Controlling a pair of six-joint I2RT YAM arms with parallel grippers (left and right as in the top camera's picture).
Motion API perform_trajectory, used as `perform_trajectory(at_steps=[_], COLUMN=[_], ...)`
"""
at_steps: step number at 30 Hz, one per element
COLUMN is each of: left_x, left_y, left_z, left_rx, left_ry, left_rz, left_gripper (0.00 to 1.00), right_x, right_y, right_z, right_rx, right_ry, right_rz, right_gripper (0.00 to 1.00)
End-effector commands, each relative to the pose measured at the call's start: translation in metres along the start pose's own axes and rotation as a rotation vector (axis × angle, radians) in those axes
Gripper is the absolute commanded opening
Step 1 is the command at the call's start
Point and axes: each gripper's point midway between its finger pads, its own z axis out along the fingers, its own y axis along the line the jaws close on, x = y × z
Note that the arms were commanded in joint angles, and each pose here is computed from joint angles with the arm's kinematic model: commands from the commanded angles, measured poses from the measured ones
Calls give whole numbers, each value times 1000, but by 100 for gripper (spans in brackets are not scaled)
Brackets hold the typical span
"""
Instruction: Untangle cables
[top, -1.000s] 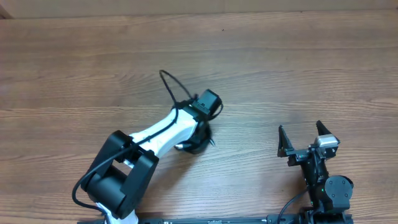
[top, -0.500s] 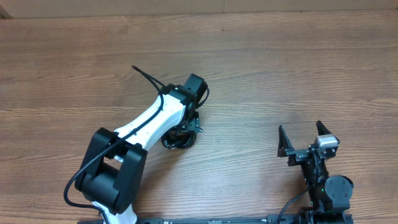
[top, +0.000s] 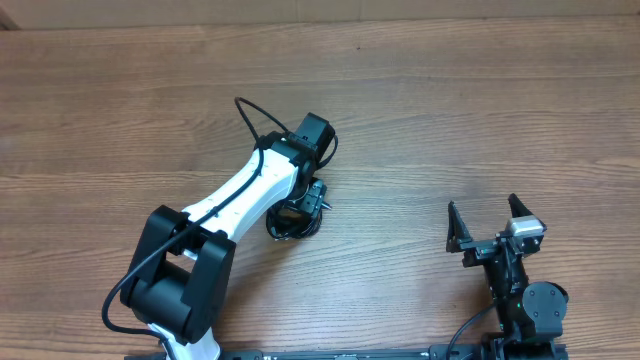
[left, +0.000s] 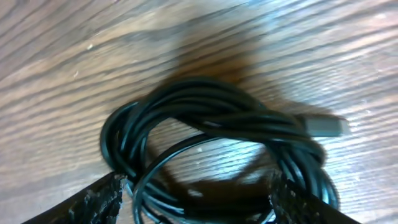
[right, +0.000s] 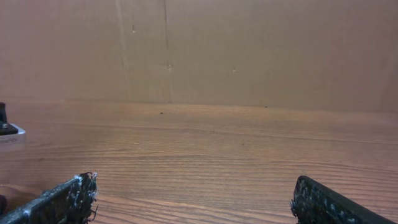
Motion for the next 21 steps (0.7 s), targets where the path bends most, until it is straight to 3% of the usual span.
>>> perform_trajectory(at_steps=[1,10,13,16,21], left_x=[-9,-9,-8,-7,-2], left_y=[-16,-62,-65,-70,-75], left_z=[-5,-21,-21,-22,-16], left_rx=[85,364,377,376,284], left_ry=[-25,-11,12,35,21], left_rz=[74,42,-55,-155,-102], left_gripper=[75,73,70,55,55], right_x=[2,2,2,2,2], right_y=[0,0,0,0,0], right_z=[0,0,0,0,0], right_rx=[3,3,3,3,4], right_ry=[-5,-5,-5,-5,-5], right_rz=[-5,-5,-5,-5,-5], right_gripper=[100,100,100,100,100])
